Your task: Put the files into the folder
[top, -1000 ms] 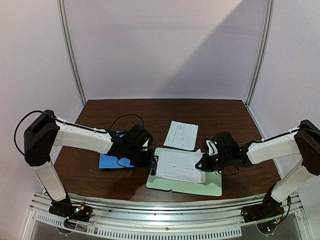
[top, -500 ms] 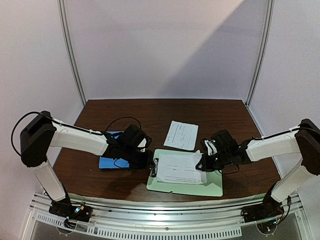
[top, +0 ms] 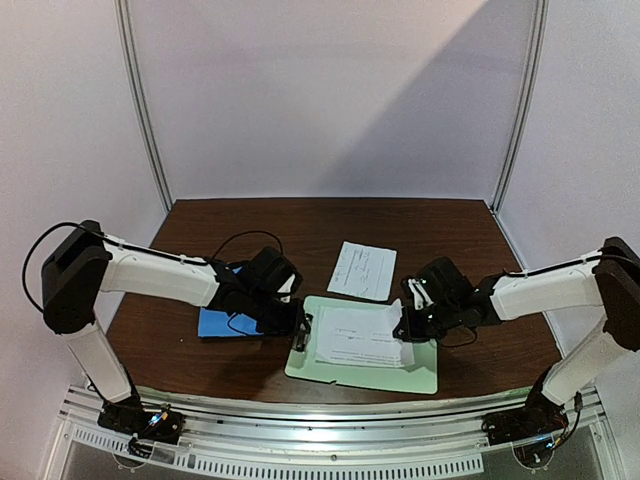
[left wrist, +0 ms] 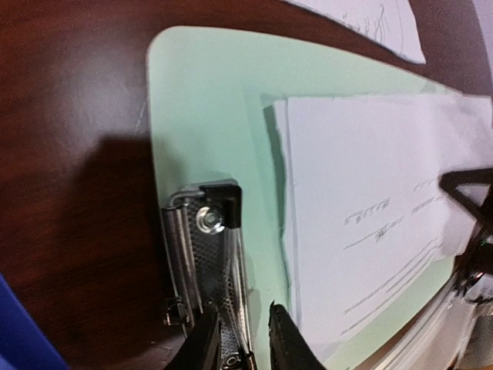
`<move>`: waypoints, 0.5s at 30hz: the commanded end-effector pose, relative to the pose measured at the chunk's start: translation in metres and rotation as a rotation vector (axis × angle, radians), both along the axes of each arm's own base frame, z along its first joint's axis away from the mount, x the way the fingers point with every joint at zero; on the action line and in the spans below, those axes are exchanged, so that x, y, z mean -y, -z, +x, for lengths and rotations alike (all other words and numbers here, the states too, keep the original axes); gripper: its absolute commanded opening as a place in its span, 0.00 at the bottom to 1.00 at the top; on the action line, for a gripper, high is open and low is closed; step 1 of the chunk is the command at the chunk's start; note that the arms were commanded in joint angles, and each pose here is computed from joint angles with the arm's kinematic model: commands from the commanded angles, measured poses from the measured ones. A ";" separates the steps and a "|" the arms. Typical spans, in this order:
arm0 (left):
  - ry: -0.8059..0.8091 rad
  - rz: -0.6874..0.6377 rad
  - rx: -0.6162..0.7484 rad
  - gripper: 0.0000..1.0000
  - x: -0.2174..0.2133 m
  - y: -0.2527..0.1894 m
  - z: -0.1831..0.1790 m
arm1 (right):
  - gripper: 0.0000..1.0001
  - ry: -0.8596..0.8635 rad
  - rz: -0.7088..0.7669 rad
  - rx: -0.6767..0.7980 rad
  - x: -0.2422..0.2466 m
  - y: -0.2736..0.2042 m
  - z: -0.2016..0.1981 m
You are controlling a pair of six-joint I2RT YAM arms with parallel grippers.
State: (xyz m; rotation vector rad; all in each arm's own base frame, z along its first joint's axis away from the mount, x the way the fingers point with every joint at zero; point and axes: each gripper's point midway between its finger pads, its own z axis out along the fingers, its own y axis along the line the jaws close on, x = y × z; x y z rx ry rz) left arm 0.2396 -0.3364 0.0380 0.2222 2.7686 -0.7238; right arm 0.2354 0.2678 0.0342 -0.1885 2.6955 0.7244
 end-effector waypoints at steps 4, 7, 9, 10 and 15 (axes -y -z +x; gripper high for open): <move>-0.003 0.220 0.047 0.44 -0.020 0.012 0.003 | 0.00 0.025 -0.071 0.061 0.021 -0.021 -0.002; 0.003 0.259 0.076 0.48 -0.016 0.008 0.006 | 0.00 0.008 -0.030 0.060 0.014 -0.026 -0.003; 0.010 0.286 0.094 0.50 -0.014 0.006 0.007 | 0.00 0.000 -0.011 0.052 0.009 -0.027 -0.003; 0.013 0.305 0.102 0.51 -0.014 0.005 0.007 | 0.00 -0.004 -0.007 0.044 0.008 -0.025 -0.003; 0.002 0.409 0.143 0.54 -0.025 -0.003 0.011 | 0.00 -0.010 0.002 0.028 0.004 -0.020 -0.004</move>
